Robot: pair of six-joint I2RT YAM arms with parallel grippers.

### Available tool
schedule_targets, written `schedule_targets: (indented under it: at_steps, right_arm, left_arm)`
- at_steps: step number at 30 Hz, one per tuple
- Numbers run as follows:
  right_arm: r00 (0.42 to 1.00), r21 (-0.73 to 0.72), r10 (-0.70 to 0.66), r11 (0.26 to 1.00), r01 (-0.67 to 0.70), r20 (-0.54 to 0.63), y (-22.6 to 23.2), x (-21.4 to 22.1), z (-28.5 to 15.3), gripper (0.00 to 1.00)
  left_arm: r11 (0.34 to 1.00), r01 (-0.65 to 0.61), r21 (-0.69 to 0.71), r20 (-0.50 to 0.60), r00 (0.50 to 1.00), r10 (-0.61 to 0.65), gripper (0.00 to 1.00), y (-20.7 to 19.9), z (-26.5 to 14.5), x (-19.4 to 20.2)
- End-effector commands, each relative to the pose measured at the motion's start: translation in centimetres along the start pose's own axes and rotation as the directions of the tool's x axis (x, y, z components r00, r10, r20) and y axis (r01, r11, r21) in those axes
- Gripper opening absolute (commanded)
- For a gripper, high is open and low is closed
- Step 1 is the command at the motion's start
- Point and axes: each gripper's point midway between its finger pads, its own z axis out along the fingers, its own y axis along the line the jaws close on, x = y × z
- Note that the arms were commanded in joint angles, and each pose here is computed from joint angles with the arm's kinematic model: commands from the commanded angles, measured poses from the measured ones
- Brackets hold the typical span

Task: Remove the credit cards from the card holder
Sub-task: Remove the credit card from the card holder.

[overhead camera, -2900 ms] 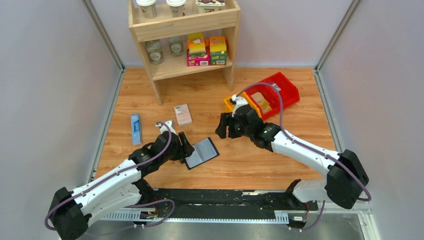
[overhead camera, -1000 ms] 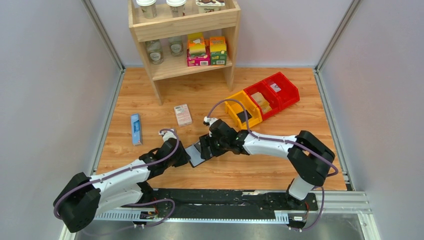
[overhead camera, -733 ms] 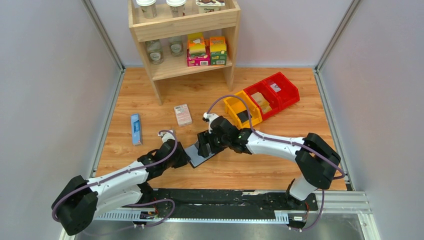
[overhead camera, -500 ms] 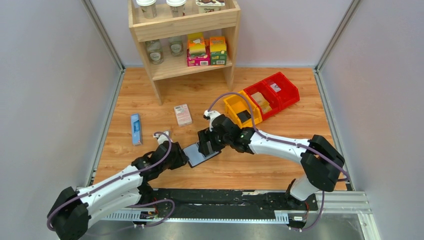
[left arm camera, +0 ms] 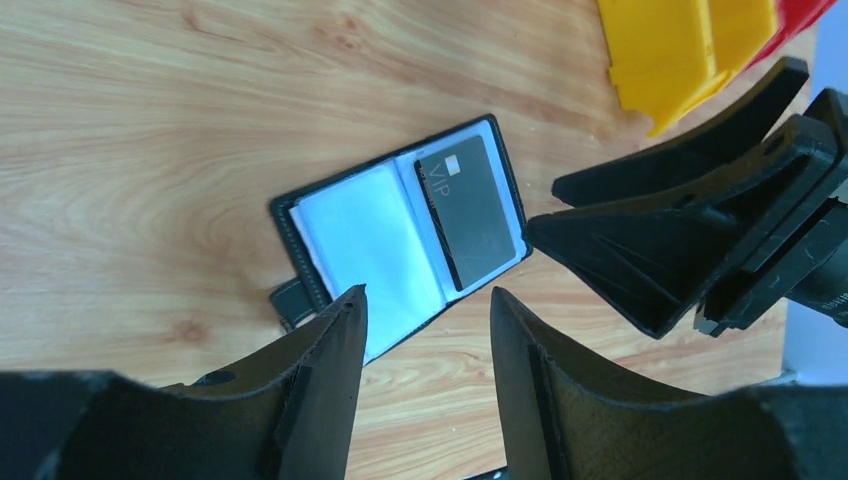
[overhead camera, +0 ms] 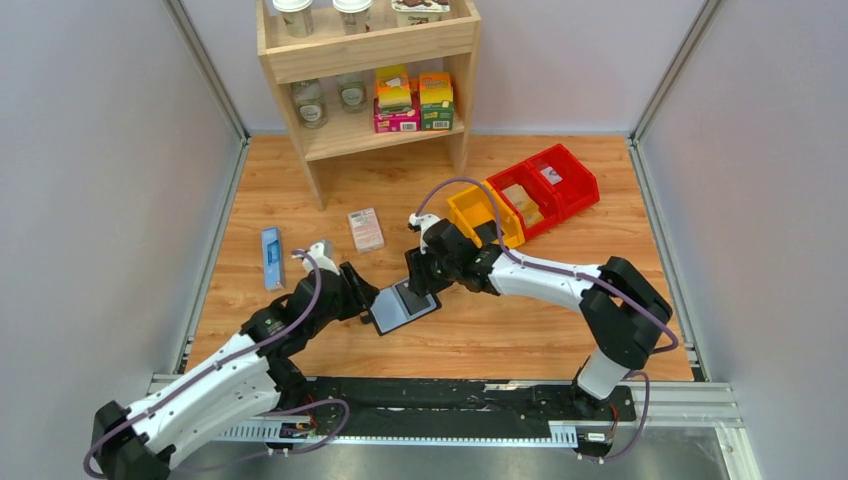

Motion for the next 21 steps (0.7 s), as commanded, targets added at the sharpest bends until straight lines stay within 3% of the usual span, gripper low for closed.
schedule_targets:
  at_steps: [1,10,21]
  right_arm:
    - [1.000,-0.007,-0.012,1.000,0.012,0.018,0.1,-1.4,1.5,0.50]
    - [0.999,0.000,0.004,1.000,-0.004,-0.050,-0.5,0.3,3.3,0.45]
    - [0.993,-0.069,0.017,0.997,-0.025,-0.113,0.4,1.9,4.2,0.45]
  left_arm:
    - [0.992,0.017,0.125,-0.027,1.000,-0.014,0.57,-4.3,2.0,-0.2]
    - [0.996,0.067,0.067,-0.118,0.991,-0.059,0.51,-3.0,6.7,3.6]
    - [0.984,0.170,0.046,-0.158,0.974,-0.161,0.51,-0.3,7.6,6.7]
